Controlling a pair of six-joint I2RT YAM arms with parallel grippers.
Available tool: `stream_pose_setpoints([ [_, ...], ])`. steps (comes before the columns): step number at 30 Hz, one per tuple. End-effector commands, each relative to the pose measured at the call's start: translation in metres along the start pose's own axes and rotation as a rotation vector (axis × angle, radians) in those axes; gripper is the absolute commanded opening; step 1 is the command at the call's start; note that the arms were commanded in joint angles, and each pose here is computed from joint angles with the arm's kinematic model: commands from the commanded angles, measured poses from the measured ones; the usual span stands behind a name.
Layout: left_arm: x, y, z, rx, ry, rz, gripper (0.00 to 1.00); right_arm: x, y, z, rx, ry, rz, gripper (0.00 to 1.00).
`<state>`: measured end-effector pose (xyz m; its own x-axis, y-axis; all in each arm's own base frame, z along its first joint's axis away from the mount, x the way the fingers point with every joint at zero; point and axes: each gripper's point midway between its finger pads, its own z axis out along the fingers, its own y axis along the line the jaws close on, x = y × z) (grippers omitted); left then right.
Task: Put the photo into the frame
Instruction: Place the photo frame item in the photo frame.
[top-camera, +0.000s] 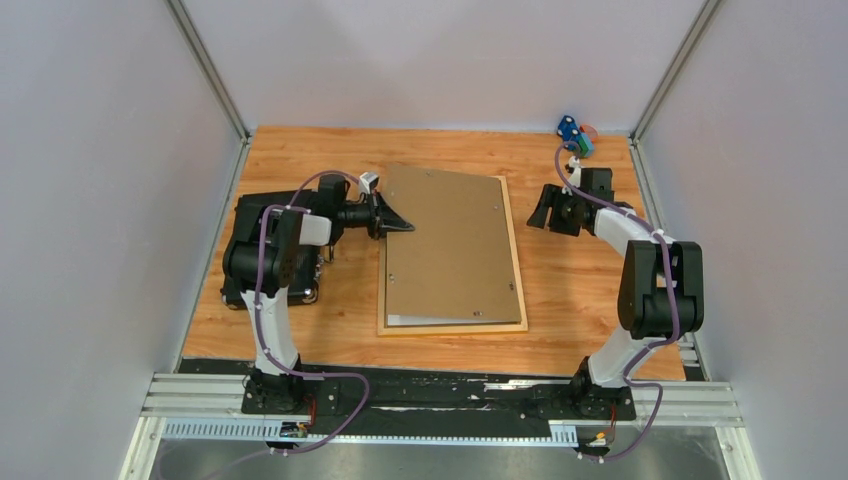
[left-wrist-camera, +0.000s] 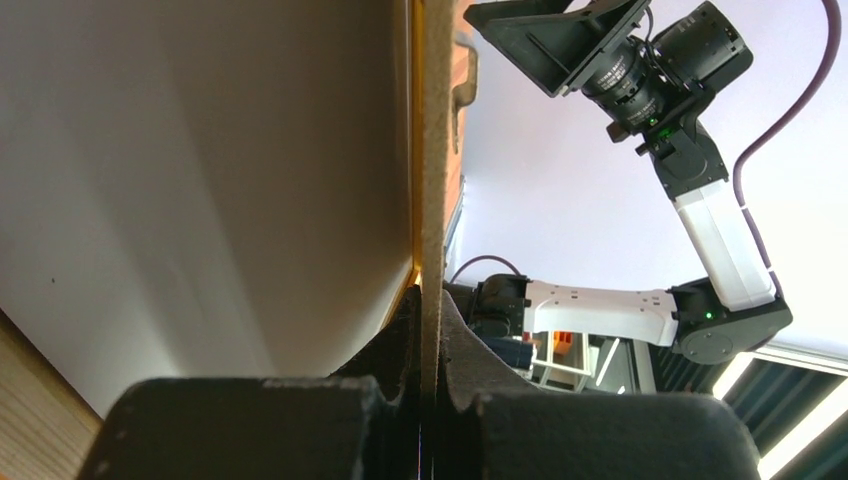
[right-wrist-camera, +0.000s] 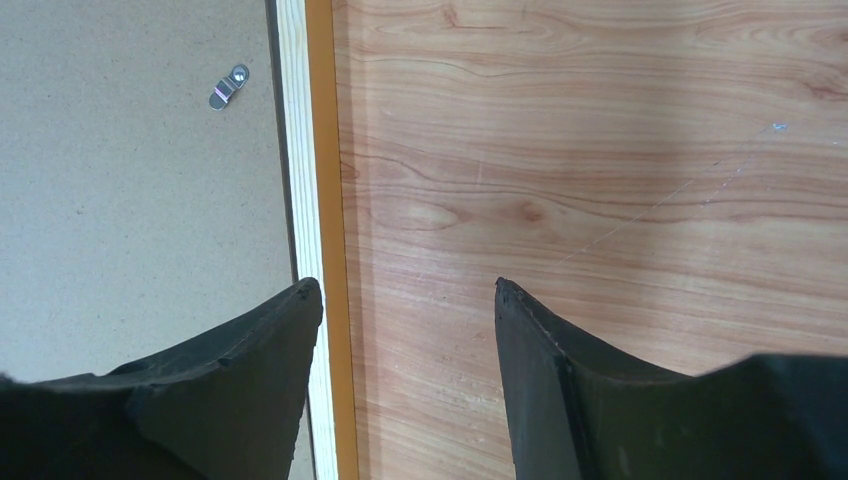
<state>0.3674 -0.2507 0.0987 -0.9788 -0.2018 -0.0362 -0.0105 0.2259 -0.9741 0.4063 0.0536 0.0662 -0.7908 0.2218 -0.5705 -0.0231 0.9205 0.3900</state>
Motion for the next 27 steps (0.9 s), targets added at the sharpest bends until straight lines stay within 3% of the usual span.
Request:
stream_pose_setpoints([
  [1, -0.0030, -0.0205, 0.0031, 0.056, 0.034, 0.079, 0.00, -0.0096, 0.0031, -0.0018, -0.021, -0.038, -0.002, 0.62],
  [27, -0.0017, -0.0303, 0.0010, 0.070, 0.056, 0.096, 0.00, -0.0052, 0.0004, 0.0026, -0.021, -0.026, 0.002, 0.62],
])
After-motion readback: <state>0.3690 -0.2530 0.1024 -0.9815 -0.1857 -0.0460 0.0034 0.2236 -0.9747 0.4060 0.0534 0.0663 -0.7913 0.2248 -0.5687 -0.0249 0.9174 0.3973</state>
